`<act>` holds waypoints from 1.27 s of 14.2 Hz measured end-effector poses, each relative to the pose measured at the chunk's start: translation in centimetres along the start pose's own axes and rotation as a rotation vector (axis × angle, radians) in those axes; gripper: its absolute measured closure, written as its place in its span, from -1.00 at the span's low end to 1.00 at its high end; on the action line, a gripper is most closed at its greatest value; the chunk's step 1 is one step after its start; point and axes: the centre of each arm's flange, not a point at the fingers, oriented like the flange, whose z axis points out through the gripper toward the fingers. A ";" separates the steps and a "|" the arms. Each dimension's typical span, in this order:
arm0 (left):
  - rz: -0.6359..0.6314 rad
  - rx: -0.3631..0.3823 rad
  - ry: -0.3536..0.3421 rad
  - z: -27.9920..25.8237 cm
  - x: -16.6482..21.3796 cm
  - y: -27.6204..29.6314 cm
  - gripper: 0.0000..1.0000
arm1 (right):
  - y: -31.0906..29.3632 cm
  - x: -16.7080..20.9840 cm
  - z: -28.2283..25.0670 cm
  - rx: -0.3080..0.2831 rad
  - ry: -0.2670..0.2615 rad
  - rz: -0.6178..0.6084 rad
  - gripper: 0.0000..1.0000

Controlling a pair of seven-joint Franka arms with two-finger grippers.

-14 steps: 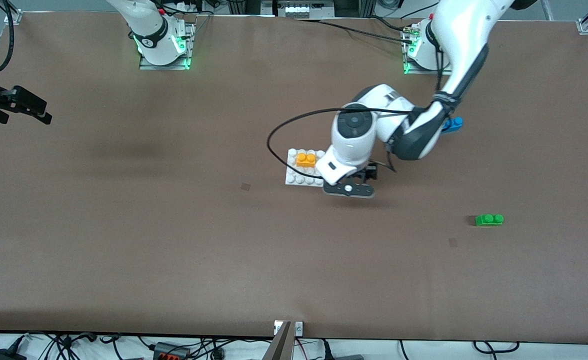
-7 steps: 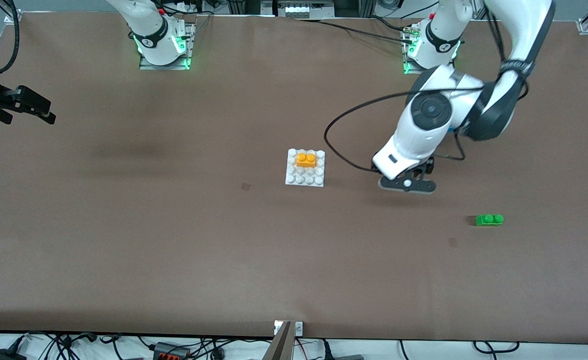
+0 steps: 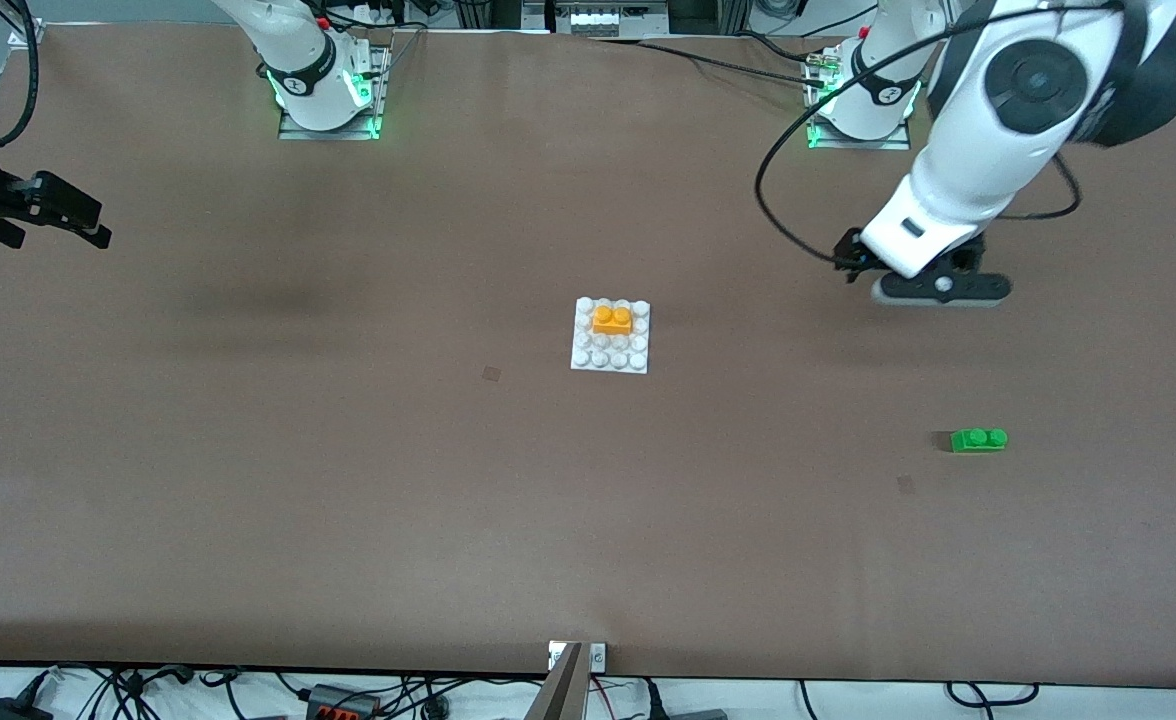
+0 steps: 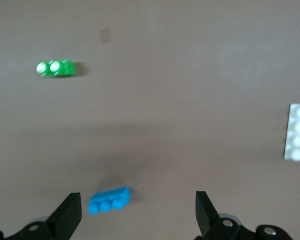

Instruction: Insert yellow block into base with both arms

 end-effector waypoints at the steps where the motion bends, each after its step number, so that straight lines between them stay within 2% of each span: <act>1: 0.010 -0.014 -0.012 -1.2 -0.7 -2.6 -1.00 | 0.0 0.0 0.0 0.000 0.000 0.000 -1.00; 4: 0.048 -0.042 -0.025 -3.0 -2.0 -6.6 -1.00 | 0.0 0.0 0.0 0.000 0.000 0.000 -1.00; 8: 0.095 -0.039 -0.023 -3.7 -2.1 -4.5 -1.00 | 0.0 0.0 0.0 0.000 0.000 0.001 -1.00; 14: 0.056 -0.061 0.031 -6.3 0.3 -6.5 -1.00 | 0.0 0.0 0.0 0.000 0.000 0.001 -1.00; 18: 0.060 -0.063 0.026 -6.9 0.7 -6.2 -1.00 | 0.0 0.0 0.0 0.000 0.000 0.001 -1.00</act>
